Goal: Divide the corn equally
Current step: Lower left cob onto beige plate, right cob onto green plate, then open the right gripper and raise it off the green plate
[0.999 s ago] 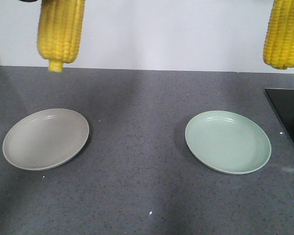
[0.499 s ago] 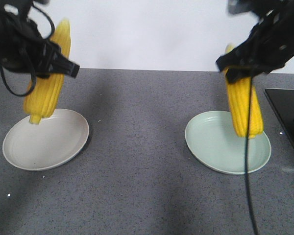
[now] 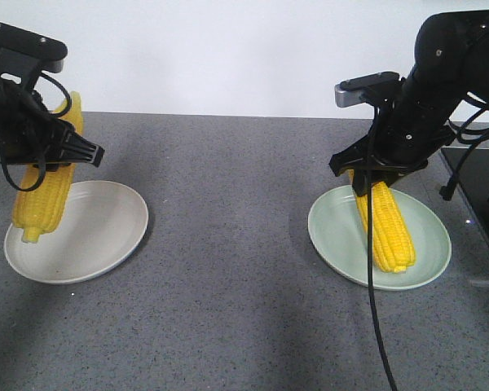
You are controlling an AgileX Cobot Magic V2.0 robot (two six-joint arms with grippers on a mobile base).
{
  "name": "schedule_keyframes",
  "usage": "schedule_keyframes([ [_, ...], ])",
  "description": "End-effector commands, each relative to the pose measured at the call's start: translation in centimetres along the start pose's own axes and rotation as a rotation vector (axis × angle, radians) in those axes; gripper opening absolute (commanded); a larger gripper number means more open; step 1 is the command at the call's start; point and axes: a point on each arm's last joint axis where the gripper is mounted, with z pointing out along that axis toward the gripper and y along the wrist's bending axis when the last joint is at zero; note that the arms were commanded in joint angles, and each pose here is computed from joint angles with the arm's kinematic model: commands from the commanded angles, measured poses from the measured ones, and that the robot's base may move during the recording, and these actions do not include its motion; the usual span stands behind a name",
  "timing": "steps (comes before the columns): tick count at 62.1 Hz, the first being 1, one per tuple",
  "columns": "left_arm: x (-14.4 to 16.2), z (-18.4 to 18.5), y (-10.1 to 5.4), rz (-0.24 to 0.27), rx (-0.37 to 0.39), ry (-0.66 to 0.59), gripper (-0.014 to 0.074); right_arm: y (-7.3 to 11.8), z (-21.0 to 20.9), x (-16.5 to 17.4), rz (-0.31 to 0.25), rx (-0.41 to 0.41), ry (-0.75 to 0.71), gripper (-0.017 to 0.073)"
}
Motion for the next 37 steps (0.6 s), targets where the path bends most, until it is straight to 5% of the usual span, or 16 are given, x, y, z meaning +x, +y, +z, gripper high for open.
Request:
schedule_keyframes([
  [1, -1.0, -1.7, 0.7, -0.023, 0.0, -0.115, -0.0006, -0.2, -2.2, 0.2, -0.015, 0.013, -0.034, 0.0062],
  [14, -1.1, -1.8, 0.7, -0.023, 0.001, -0.121, -0.0006, 0.0, -1.4, 0.0, -0.041, -0.014, -0.021, 0.02],
  [37, -0.7, -0.5, 0.4, -0.016, -0.008, -0.047, 0.0001, -0.2, -1.3, 0.0, -0.015, 0.01, -0.014, 0.057],
])
